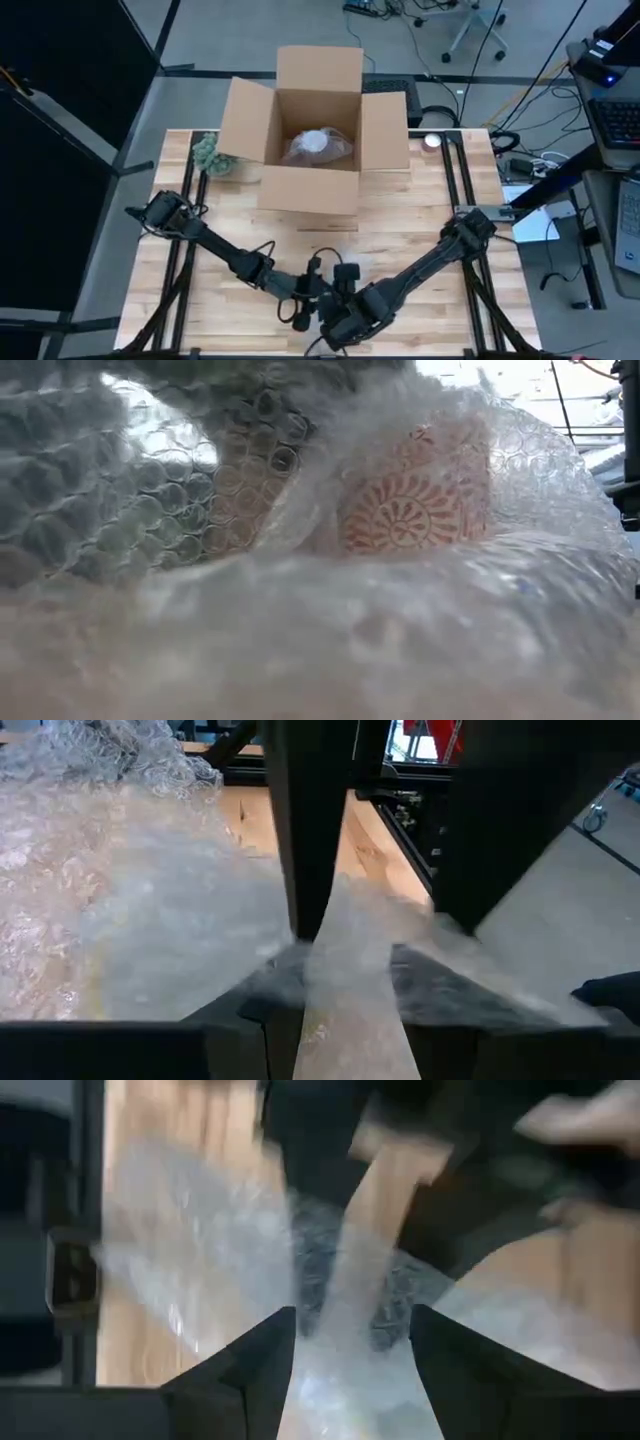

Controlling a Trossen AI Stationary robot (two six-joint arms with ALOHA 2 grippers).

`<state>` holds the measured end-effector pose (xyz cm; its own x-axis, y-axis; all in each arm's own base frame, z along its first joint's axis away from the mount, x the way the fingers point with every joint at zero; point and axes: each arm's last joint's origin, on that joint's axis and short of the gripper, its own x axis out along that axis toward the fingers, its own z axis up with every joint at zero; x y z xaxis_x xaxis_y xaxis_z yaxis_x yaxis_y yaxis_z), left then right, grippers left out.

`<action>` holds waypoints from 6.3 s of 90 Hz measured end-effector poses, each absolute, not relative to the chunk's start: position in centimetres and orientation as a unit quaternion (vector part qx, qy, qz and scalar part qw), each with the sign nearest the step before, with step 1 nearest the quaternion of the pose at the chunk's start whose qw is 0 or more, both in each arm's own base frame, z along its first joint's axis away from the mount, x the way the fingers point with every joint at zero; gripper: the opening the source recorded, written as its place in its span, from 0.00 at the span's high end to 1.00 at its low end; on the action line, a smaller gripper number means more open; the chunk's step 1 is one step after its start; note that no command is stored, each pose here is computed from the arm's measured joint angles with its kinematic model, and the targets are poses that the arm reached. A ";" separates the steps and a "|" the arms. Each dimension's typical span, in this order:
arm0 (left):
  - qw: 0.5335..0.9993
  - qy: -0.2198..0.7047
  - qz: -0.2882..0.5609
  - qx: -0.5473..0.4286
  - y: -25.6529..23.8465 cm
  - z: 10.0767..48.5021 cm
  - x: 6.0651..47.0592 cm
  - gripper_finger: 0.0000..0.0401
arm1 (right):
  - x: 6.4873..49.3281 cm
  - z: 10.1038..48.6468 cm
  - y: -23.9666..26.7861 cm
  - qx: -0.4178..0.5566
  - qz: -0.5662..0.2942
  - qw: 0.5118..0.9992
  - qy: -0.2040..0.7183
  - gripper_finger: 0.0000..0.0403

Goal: Wrap mug
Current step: Wrap the yellow patterned mug with bubble wrap

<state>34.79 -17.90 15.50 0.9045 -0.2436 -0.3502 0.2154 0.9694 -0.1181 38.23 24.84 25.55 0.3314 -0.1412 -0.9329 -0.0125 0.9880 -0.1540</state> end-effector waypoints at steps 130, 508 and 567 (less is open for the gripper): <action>0.974 0.196 -0.109 -0.039 -16.4 16.2 35.1 0.65 | 37.8 18.2 26.0 -0.061 -0.048 0.794 0.603 0.55; 0.966 0.204 -0.152 -0.050 -17.4 16.8 31.8 0.65 | 37.1 27.1 24.3 -0.164 0.098 0.796 0.574 0.51; 0.966 0.204 -0.153 -0.047 -17.4 16.8 31.8 0.66 | 39.0 29.1 21.5 -0.115 0.026 0.843 0.525 0.51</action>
